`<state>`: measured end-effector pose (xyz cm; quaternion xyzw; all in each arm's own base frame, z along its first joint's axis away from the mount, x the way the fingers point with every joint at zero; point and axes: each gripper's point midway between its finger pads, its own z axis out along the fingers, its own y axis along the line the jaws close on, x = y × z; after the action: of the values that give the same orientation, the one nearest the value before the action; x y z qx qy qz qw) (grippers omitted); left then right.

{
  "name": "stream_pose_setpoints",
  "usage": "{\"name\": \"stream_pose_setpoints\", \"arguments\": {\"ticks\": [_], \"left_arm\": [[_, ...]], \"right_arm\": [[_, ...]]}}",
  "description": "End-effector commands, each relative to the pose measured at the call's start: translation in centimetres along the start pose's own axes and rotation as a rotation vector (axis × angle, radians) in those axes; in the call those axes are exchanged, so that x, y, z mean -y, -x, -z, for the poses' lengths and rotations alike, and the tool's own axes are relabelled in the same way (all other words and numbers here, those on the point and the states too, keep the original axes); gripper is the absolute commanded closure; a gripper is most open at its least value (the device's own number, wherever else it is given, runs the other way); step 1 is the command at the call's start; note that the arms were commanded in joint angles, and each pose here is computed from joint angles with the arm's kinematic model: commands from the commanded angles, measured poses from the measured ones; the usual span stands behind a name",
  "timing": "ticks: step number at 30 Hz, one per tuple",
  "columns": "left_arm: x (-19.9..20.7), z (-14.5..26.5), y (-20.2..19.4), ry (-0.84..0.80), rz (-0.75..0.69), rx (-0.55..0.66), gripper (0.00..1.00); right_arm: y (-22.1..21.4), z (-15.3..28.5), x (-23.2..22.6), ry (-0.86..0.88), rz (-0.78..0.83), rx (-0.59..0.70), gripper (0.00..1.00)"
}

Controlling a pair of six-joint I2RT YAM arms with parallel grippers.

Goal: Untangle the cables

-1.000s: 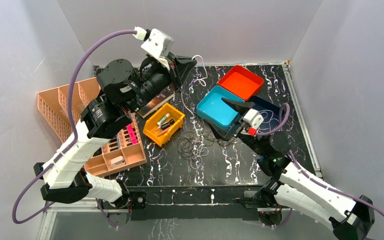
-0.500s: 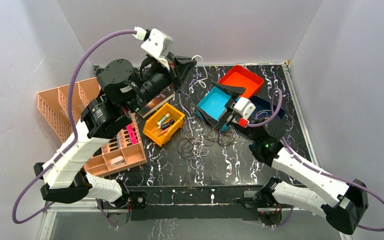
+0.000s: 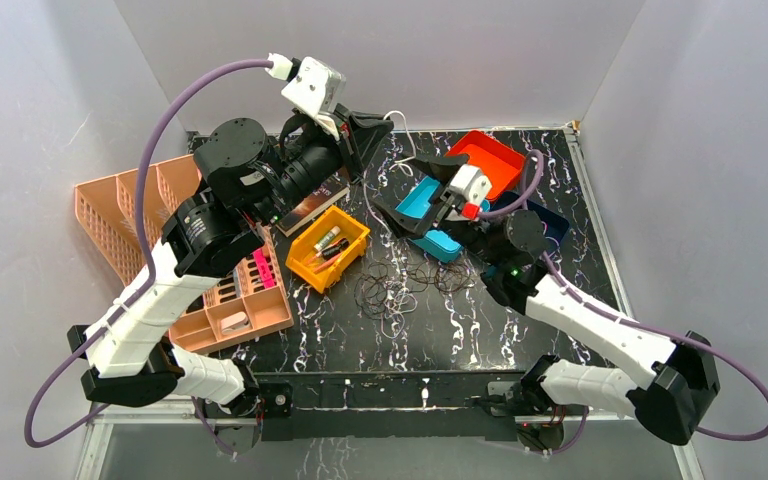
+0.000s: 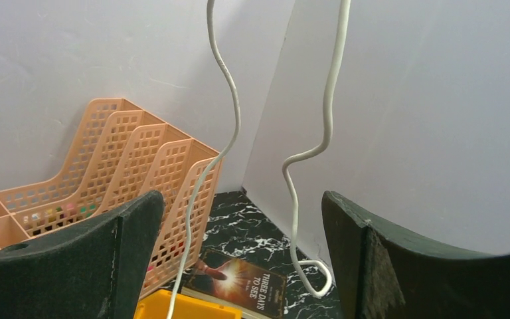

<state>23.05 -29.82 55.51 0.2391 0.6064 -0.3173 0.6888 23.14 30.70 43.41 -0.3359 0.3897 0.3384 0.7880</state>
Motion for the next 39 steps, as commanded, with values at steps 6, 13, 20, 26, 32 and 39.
{"name": "stream_pose_setpoints", "arguments": {"ticks": [6,13,20,26,32,39], "left_arm": [[0.3,0.4,1.5,-0.015,0.019,0.044,1.0],[0.4,0.1,1.3,-0.016,0.023,0.043,1.0],[0.2,-0.3,1.2,-0.006,0.026,0.042,1.0],[0.2,-0.4,1.2,-0.003,0.029,0.043,1.0],[-0.1,-0.4,1.3,0.017,0.042,0.055,1.0],[-0.2,-0.4,1.4,0.025,0.047,0.062,1.0]], "right_arm": [[3.2,-1.9,0.6,-0.023,-0.083,0.104,0.06],[2.0,-2.0,1.0,-0.086,-0.113,0.103,0.08],[1.3,-2.2,0.4,-0.131,-0.101,0.113,0.09],[0.6,-2.4,0.5,-0.171,-0.104,0.104,0.09],[-1.2,-2.4,0.1,-0.249,-0.088,0.067,0.1],[-2.3,-2.3,-0.4,-0.33,-0.043,0.069,0.17]]}}
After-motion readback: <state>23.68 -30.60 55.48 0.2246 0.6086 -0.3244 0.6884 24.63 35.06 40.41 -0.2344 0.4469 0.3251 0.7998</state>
